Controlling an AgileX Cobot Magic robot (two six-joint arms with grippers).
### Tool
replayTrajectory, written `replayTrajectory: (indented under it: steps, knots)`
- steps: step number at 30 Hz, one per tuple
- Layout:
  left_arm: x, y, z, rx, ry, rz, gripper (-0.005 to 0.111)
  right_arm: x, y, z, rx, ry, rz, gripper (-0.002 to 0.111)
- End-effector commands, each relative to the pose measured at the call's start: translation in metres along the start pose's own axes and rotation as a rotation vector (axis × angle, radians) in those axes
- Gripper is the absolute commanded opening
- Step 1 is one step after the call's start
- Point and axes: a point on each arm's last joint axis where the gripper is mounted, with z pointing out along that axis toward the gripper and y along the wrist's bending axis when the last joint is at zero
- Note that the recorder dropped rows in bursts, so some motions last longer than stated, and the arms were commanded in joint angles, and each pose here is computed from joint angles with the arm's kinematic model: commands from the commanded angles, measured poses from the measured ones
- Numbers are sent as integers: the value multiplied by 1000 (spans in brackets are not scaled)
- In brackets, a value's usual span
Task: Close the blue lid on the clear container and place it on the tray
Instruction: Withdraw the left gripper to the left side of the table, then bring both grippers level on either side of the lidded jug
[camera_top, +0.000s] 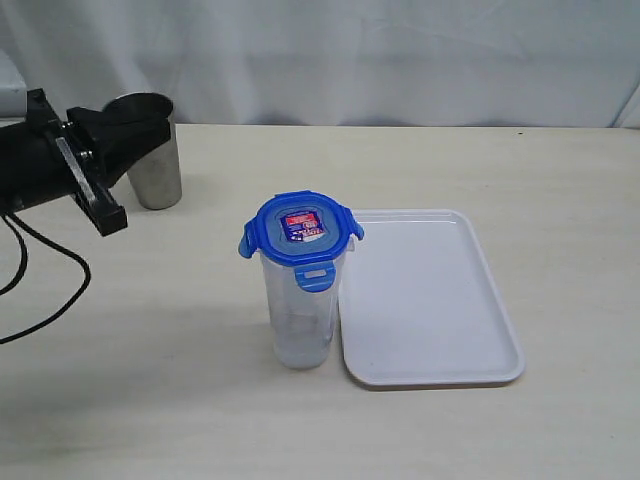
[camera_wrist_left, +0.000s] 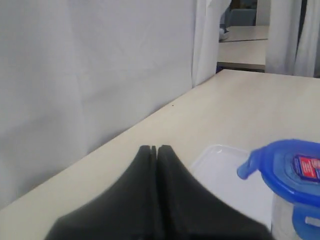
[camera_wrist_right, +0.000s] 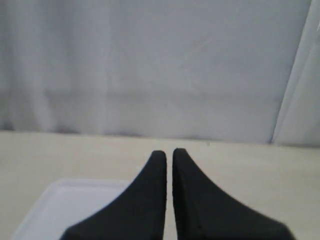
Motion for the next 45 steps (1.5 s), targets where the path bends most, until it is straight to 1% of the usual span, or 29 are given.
replayTrajectory:
  steps: [1, 2, 3, 5, 6, 7, 11, 14, 17, 22, 25, 26, 27, 28, 29, 30, 31, 32, 33, 35, 36, 37, 38, 40, 41, 45]
  knots:
    - [8, -9, -1, 109, 40, 67, 0, -26, -3, -4, 5, -307, 207, 5]
    - [9, -11, -1, 128, 49, 75, 0, -30, -5, -6, 10, -352, 295, 5]
    - [11, -14, -2, 160, 69, 83, 0, -32, -9, -7, 18, -395, 457, 5]
    - [14, -16, -2, 189, 101, 95, 0, -35, -12, -8, 23, -431, 526, 5]
    - [15, -16, -3, 188, 108, 97, 0, -36, -11, -9, 21, -440, 513, 5]
    - [16, -15, -2, 176, 120, 96, 0, -37, -11, -9, 16, -457, 469, 5]
    - [16, -14, -2, 169, 124, 95, 0, -43, -12, -12, 19, -529, 474, 5]
    - [16, -14, -2, 169, 124, 95, 0, -63, -9, -10, -4, -517, 389, 5]
    - [18, -14, -3, 163, 150, 72, 0, -80, -7, 6, -6, -424, 338, 5]
    - [24, -20, -5, 199, 189, 39, 0, -89, -4, 42, -12, -209, 250, 5]
    - [27, -24, -8, 205, 196, 22, 0, -87, -3, 67, -7, -78, 234, 5]
    - [28, -25, -8, 208, 196, 17, 0, -84, -2, 87, -11, 10, 196, 4]
    - [28, -26, -9, 211, 193, 14, 0, -81, -1, 97, -13, 62, 180, 4]
    - [28, -26, -9, 212, 193, 13, 0, -76, 0, 118, -28, 159, 136, 4]
    - [28, -26, -9, 212, 193, 13, 0, -74, 1, 127, -40, 188, 119, 4]
    - [28, -26, -9, 212, 193, 13, 0, -69, 5, 147, -79, 243, 70, 4]
    - [28, -26, -9, 212, 193, 13, 0, -68, 7, 155, -105, 252, 46, 4]
    - [28, -26, -9, 212, 193, 13, 0, -62, 14, 173, -184, 293, 27, 4]
    - [28, -26, -9, 212, 193, 13, 0, -58, 19, 181, -240, 313, 25, 4]
    - [28, -26, -9, 211, 192, 12, 0, -51, 46, 201, -670, 379, -2, 4]
    - [28, -26, -9, 211, 192, 12, 0, -52, 48, 209, -719, 382, 4, 4]
    - [30, -28, -10, 216, 193, -10, 0, -52, 45, 229, -697, 380, -5, 4]
    - [30, -31, -11, 227, 186, -18, 0, -50, 44, 238, -689, 381, -19, 4]
    - [28, -41, -14, 289, 132, -45, 0, -38, 47, 256, -752, 384, -71, 4]
    - [29, -46, -16, 322, 117, -56, 0, -27, 51, 266, -810, 394, -72, 4]
    - [32, -59, -13, 361, 141, -61, 0, -12, 57, 285, -916, 391, -21, 4]
